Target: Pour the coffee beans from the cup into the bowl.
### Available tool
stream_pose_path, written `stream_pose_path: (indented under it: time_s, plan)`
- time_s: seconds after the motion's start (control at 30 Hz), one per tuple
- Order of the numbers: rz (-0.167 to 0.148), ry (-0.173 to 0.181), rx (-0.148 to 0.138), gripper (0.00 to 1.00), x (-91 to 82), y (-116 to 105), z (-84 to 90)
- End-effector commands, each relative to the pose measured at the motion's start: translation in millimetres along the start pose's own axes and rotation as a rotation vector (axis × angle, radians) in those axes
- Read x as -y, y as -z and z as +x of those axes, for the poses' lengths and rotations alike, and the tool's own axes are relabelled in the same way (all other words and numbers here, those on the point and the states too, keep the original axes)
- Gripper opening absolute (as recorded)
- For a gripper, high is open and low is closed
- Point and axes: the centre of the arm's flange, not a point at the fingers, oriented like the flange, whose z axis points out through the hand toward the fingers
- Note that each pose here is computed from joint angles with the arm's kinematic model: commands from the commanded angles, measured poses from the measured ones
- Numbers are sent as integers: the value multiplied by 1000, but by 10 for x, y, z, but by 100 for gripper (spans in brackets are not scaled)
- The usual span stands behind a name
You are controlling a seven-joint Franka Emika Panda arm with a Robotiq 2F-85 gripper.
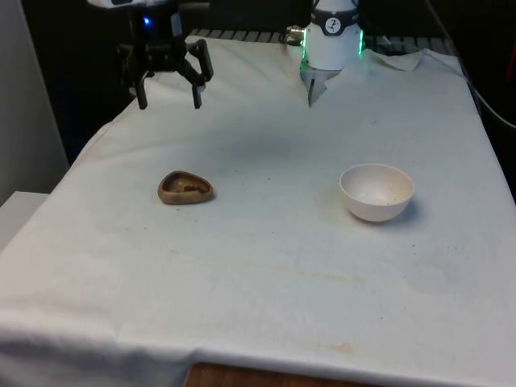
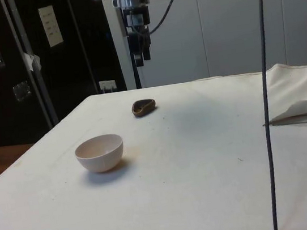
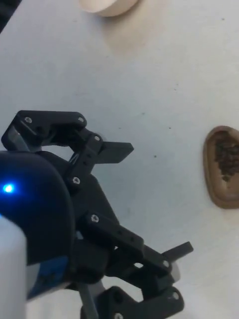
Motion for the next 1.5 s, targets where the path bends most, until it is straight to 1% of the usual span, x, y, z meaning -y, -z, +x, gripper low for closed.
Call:
stream_pose_path:
  time_s: [0.0,0.03,0.07,0.1,0.27,0.3,0.33,0.37,0.47,0.57,0.63,0.67,0.7,0.83,0.9,1.0,1.03,1.07,1.2,1.27,1.3,1.33,1.47]
  plan:
    - [1,4,-5,100,-44,-56,24]
    - [1,6,-6,100,-66,-84,35]
    - [-2,4,2,100,-40,-68,22]
    - [-1,8,-4,100,-111,-148,52]
    - [-4,9,-2,100,-247,-301,95]
    - [-5,8,-2,100,-298,-355,111]
    - [-5,6,-1,100,-319,-391,121]
    - [-7,6,3,100,-310,-376,113]
    - [-8,2,-2,100,-374,-470,157]
    - [-12,-6,0,100,-428,-555,186]
    - [-20,-14,1,100,-477,-619,213]
    - [-16,-9,9,100,-447,-597,199]
    - [-22,-16,2,100,-484,-640,223]
    - [-36,-27,3,100,-535,-703,241]
    - [-49,-35,4,100,-563,-753,252]
    - [-63,-42,4,100,-565,-810,273]
    - [-53,-36,6,100,-557,-779,253]
    - [-68,-43,3,100,-564,-831,281]
    - [-86,-55,10,100,-571,-931,310]
    - [-91,-61,14,100,-575,-984,315]
    - [-80,-55,10,100,-562,-957,315]
    - [-93,-62,15,100,-570,-999,325]
    - [-103,-64,16,100,-582,-1067,316]
